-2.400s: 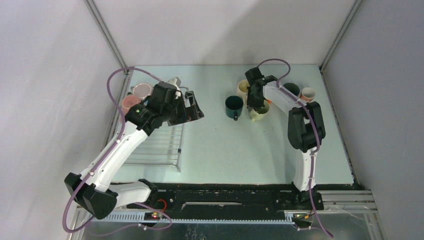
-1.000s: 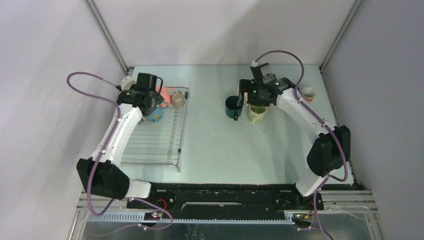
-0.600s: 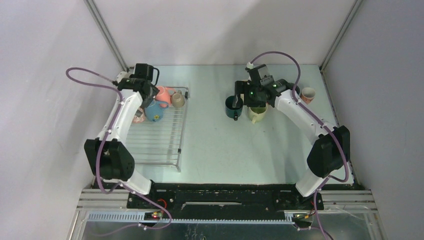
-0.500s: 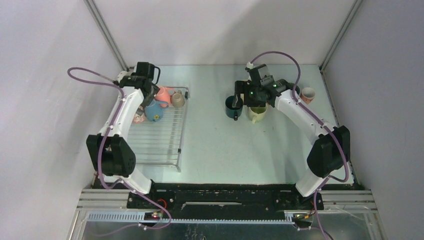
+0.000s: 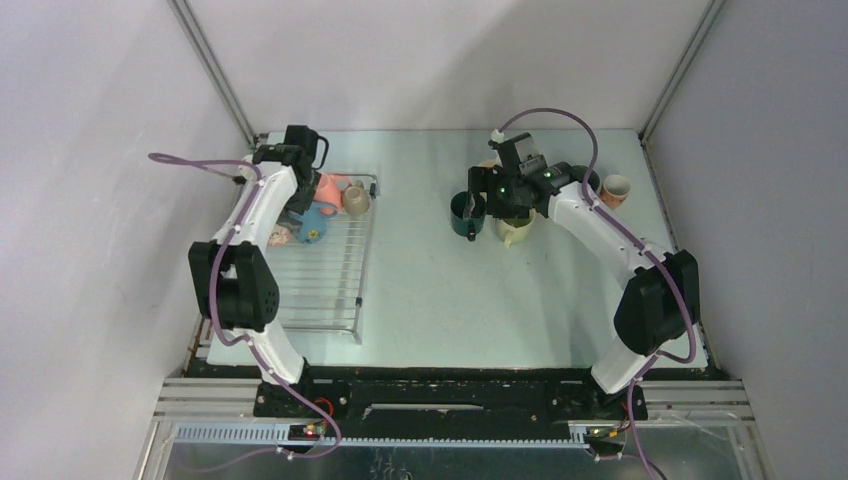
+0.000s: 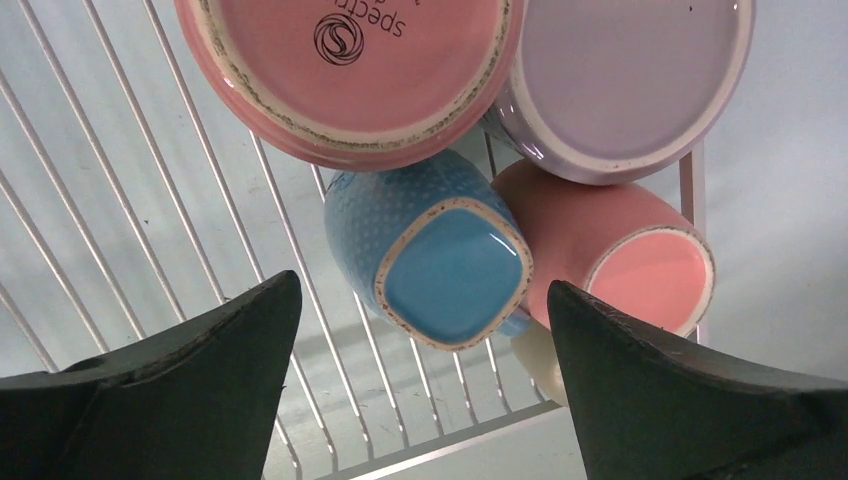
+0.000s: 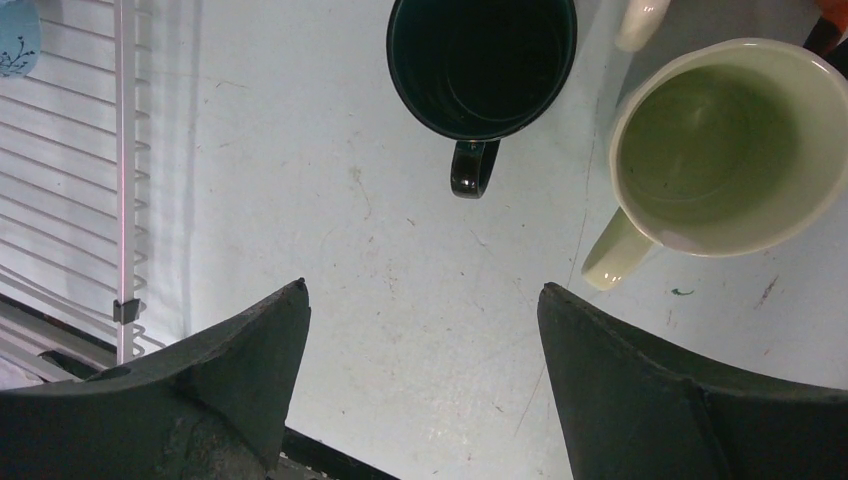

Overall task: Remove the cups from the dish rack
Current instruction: Unload the cup from the dish rack.

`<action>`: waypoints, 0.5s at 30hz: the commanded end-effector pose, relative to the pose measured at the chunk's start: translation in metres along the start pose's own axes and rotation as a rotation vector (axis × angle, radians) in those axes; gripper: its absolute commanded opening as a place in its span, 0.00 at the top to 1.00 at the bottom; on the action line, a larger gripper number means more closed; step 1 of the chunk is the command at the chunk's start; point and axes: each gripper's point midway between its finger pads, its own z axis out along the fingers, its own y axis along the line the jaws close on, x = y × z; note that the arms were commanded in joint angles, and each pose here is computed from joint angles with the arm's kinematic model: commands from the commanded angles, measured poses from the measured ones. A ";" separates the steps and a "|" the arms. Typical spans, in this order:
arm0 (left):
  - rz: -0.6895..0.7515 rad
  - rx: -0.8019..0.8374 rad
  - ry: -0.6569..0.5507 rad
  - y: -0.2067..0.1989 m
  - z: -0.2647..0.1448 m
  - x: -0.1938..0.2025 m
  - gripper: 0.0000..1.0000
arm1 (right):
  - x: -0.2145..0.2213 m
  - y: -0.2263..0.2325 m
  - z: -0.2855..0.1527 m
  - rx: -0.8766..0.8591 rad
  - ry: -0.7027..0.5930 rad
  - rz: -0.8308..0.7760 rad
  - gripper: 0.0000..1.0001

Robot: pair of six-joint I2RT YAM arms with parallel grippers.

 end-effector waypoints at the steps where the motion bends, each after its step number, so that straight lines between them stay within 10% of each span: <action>1: -0.142 0.005 -0.018 -0.011 -0.003 -0.015 0.00 | -0.011 0.010 -0.016 -0.041 -0.059 -0.032 0.10; 15: -0.156 -0.085 0.021 0.006 0.010 0.001 0.16 | -0.011 0.011 -0.013 -0.042 -0.051 -0.032 0.10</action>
